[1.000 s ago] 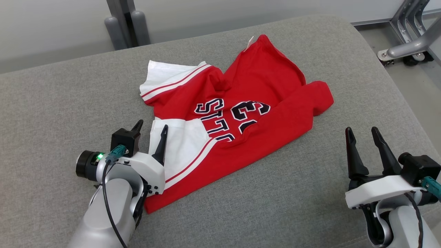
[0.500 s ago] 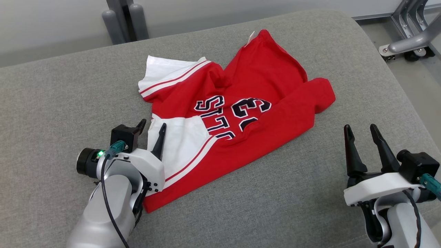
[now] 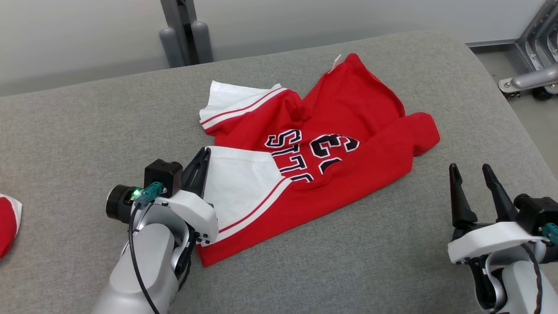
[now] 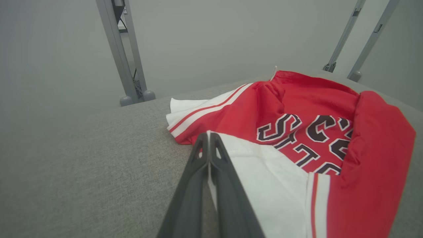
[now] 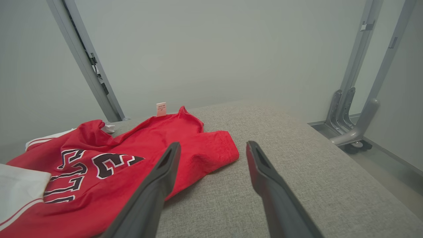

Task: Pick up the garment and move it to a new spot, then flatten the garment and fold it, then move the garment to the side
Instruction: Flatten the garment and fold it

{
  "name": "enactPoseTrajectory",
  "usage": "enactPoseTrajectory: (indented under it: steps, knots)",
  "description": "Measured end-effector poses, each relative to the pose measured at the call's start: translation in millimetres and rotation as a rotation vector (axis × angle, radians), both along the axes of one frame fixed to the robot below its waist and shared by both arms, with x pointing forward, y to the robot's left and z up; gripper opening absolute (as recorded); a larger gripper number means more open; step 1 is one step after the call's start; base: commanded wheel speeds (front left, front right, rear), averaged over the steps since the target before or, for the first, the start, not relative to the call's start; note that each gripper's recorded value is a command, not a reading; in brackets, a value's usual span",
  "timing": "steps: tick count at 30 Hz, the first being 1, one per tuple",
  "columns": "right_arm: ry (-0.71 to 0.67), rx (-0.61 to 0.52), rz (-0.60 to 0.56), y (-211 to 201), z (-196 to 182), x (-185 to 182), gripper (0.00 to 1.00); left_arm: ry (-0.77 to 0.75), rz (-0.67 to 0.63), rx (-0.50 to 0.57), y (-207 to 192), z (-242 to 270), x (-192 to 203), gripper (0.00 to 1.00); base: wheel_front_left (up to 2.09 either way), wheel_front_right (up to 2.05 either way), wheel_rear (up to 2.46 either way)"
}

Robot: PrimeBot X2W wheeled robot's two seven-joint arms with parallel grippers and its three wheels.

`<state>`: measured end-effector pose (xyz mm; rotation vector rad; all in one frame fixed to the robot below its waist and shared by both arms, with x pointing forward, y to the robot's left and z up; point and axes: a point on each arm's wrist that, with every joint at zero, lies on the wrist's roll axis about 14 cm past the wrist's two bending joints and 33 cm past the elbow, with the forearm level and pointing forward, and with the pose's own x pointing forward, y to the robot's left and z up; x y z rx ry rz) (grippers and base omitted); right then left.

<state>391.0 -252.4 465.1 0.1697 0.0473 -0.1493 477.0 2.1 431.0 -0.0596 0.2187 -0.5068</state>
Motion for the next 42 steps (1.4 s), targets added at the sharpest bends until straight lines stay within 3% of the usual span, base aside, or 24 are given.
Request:
enactPoseTrajectory:
  steps: [17,34,42]
  knots:
    - [0.013,-0.025,-0.015,-20.7,3.4,36.8,1.00,-0.154,0.122,-0.078,51.6,49.2,-35.2,0.00,0.00,0.00,0.00]
    - [0.234,-0.003,0.042,-12.9,-44.5,123.8,1.00,-0.115,0.130,-0.042,69.2,25.0,-33.6,0.00,0.00,0.00,0.00]
    - [0.399,-0.011,0.094,2.1,-82.4,129.9,1.00,-0.088,0.144,-0.033,75.2,13.1,-30.0,0.00,0.00,0.00,0.00]
